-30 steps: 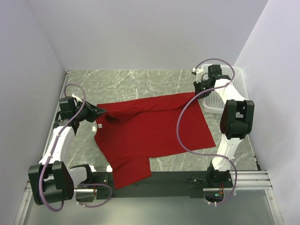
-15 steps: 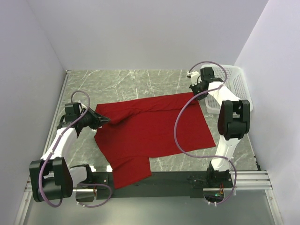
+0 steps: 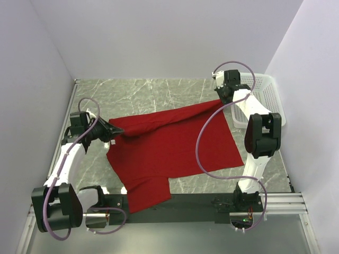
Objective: Fold and stack the t-shirts
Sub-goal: Fold the tshirt
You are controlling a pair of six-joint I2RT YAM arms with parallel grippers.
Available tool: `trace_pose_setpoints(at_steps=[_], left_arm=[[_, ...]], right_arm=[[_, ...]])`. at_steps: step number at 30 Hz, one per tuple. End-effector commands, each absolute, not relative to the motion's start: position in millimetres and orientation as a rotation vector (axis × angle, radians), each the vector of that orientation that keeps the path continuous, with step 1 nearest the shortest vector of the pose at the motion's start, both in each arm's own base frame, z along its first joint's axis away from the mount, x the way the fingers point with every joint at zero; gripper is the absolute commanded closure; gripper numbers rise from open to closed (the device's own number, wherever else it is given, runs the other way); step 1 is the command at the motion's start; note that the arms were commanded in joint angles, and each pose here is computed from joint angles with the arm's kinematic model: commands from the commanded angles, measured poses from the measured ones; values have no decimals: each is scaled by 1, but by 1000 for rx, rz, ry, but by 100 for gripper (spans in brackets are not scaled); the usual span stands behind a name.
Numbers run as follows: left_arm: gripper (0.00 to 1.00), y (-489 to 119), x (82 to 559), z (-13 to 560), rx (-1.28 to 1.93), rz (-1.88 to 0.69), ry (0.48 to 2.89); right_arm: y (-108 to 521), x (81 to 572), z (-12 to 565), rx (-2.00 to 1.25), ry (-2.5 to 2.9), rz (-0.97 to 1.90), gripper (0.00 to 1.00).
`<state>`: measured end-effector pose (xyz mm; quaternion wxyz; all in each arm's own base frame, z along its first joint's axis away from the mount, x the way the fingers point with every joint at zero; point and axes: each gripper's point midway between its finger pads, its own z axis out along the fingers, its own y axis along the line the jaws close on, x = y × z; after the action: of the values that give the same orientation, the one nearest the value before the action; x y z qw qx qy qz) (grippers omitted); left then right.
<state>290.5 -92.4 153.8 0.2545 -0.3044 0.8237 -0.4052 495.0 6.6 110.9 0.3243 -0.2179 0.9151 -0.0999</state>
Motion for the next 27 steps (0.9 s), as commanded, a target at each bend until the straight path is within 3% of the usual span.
trace_pose_setpoints(at_steps=[1, 13, 27], left_arm=[[100, -100, 296, 194, -728, -1175, 2164], [99, -105, 277, 136, -776, -1187, 2293], [99, -99, 284, 131, -782, -1114, 2302]], right_arm=[[10, 506, 152, -561, 2293, -285, 100], [11, 488, 120, -686, 2383, -270, 100], [6, 495, 129, -667, 2364, -322, 97]])
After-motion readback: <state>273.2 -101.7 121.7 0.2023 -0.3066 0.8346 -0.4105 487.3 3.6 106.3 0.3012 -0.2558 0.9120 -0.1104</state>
